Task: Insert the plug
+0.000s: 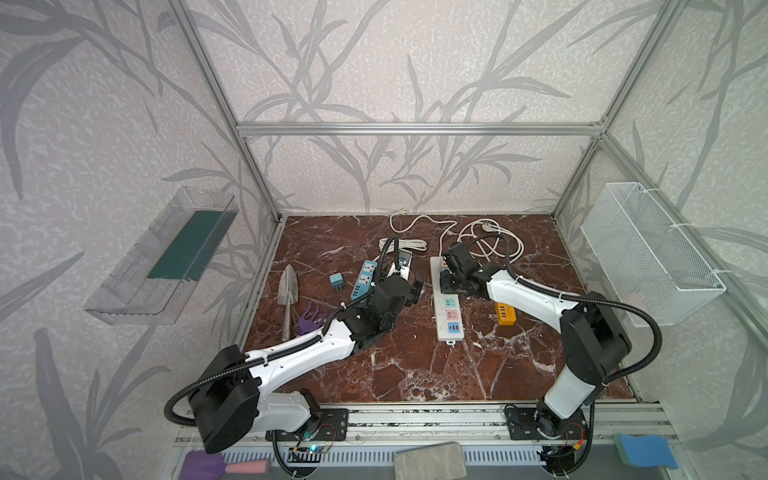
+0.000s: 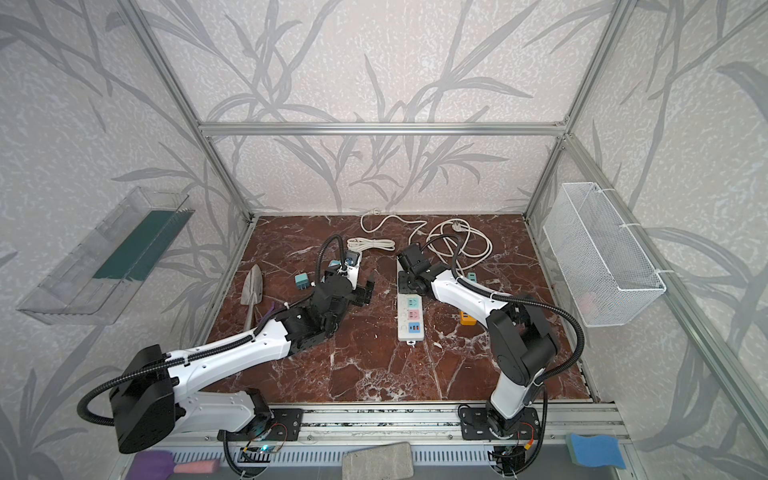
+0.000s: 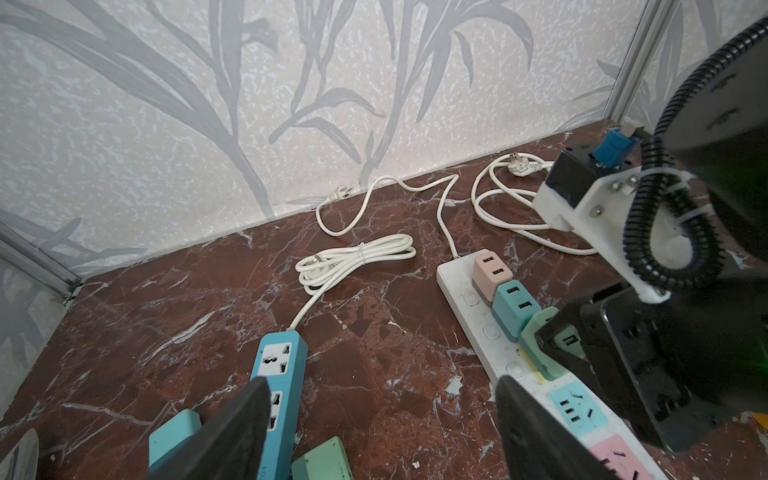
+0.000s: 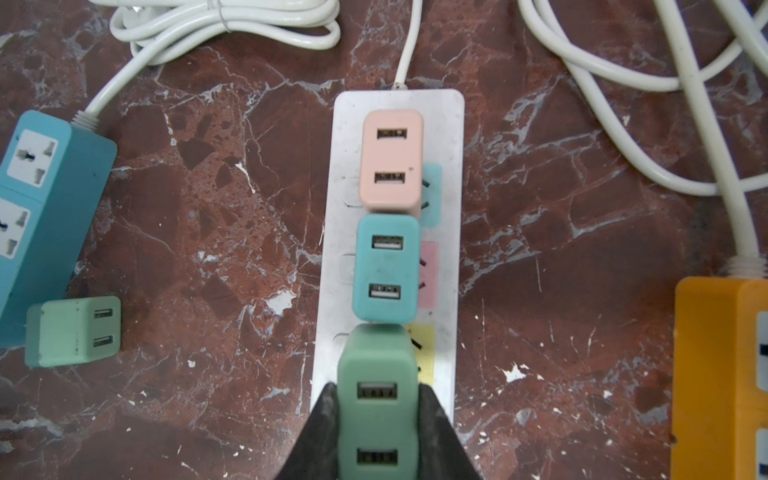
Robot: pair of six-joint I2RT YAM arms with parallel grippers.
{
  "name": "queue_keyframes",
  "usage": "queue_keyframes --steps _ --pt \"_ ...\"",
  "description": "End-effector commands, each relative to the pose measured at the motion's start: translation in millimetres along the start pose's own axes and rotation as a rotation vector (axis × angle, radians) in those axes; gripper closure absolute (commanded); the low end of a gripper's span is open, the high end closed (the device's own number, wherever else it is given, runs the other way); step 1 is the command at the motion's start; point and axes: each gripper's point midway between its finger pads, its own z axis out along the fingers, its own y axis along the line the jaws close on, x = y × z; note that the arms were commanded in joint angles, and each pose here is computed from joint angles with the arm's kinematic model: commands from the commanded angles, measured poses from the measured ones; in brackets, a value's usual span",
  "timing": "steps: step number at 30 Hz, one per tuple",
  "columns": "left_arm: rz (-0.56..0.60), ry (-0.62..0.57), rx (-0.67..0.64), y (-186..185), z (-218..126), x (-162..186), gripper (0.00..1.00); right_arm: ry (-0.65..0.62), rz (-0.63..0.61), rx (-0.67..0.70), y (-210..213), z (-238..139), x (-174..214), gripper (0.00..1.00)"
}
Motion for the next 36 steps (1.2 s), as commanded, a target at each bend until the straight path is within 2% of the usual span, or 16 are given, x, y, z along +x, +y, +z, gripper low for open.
queue_keyframes --steps 1,28,36 --pt "-0.037 -0.035 0.01 2.4 -7.9 -21.7 0.16 -0.005 0.021 0.051 -6.9 1.3 -5.9 1.0" --pt "-0.031 -0.033 0.014 2.1 -8.8 -22.3 0.16 0.089 0.063 0.091 -14.1 4.6 14.7 1.0" --pt "-0.035 -0.036 0.018 1.9 -9.4 -23.4 0.16 0.044 0.061 0.087 -14.0 -11.1 1.2 1.0"
